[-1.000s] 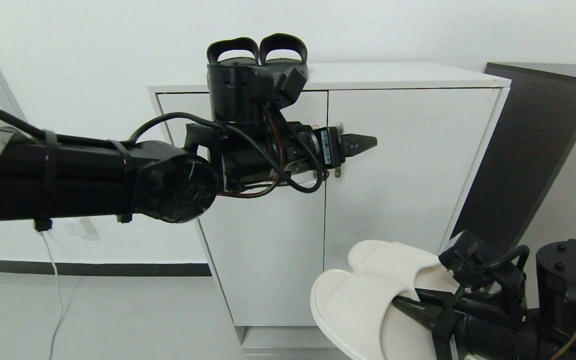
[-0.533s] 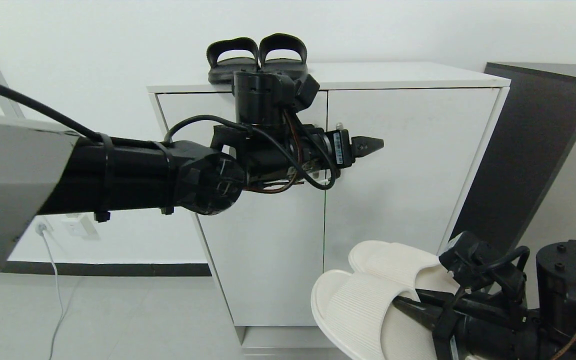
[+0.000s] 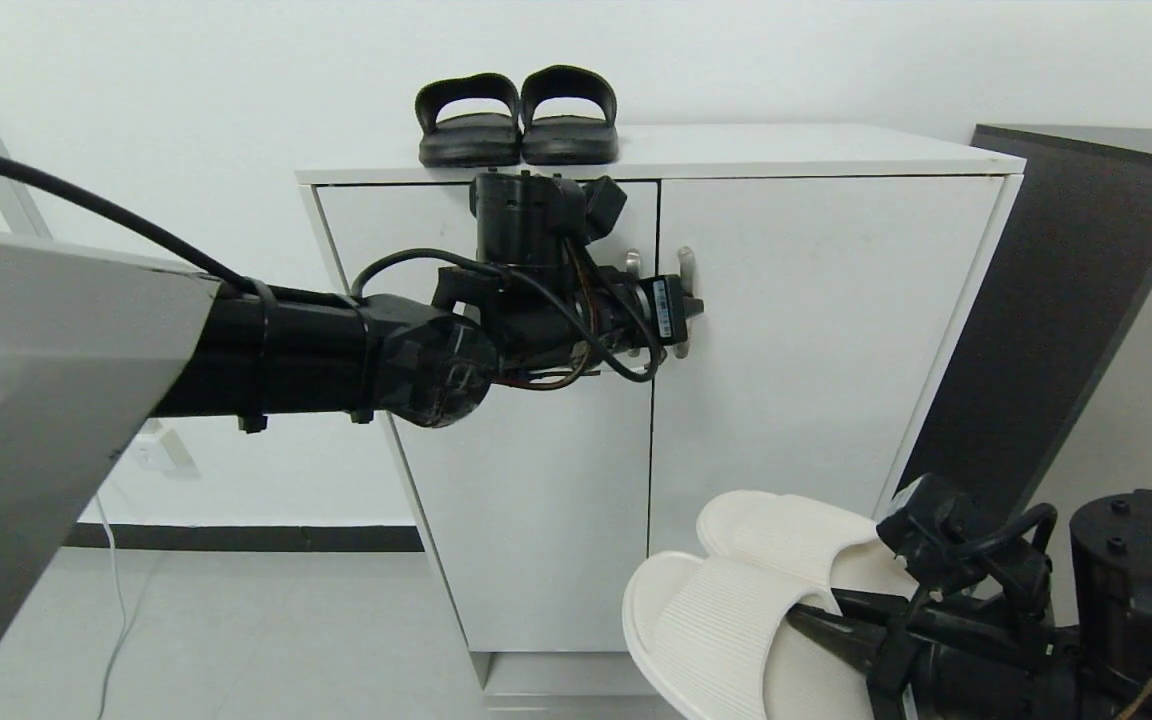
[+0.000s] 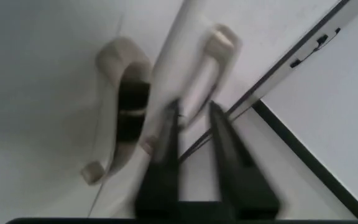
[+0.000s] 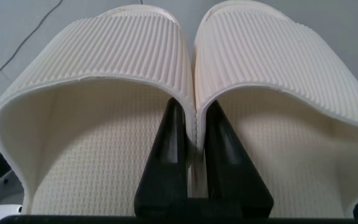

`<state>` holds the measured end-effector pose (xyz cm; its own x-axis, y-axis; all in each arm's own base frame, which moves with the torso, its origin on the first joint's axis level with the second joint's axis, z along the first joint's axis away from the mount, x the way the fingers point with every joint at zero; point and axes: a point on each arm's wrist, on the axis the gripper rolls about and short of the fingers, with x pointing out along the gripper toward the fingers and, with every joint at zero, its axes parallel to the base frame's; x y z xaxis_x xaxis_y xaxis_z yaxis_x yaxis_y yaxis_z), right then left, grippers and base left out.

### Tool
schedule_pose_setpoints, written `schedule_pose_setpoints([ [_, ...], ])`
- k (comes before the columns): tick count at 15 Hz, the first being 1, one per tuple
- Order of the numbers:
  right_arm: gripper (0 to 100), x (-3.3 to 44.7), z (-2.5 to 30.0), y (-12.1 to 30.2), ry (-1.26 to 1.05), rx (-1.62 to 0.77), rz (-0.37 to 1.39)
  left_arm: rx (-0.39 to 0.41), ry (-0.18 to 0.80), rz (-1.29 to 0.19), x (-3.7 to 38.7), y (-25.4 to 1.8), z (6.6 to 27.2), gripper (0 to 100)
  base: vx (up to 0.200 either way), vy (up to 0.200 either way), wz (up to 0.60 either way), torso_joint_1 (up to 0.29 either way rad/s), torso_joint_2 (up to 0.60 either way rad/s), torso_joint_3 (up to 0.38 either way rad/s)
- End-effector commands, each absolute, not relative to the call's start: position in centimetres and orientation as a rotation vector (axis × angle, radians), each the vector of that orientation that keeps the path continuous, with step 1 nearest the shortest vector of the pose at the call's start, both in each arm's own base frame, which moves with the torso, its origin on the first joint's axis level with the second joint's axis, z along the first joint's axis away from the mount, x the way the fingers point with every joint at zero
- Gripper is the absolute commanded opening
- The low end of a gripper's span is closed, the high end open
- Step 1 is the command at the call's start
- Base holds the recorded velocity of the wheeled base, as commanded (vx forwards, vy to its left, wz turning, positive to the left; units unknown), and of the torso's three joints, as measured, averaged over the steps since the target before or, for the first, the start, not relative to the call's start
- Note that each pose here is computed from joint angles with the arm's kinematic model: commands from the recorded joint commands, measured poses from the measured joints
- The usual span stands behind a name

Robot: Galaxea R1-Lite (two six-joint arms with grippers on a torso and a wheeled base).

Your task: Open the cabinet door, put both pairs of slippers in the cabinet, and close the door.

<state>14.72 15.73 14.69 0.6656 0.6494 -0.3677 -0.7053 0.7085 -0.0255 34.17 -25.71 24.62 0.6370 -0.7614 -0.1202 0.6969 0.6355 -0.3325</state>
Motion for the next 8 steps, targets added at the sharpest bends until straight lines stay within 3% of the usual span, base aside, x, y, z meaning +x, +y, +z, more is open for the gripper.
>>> schedule_pose_setpoints([
  [1,0,14.3,14.4,15.8,0.356,-0.180,0.786,-0.275,0.271,-0.848,33.0,-25.0,25.0,0,0.000,0.000,0.00,0.000,0.00,0.000],
  [8,0,12.7,14.3,15.2,0.353,-0.200,0.901,-0.272,0.272,-0.878,29.6,-23.8,24.9,0,0.000,0.000,0.00,0.000,0.00,0.000],
])
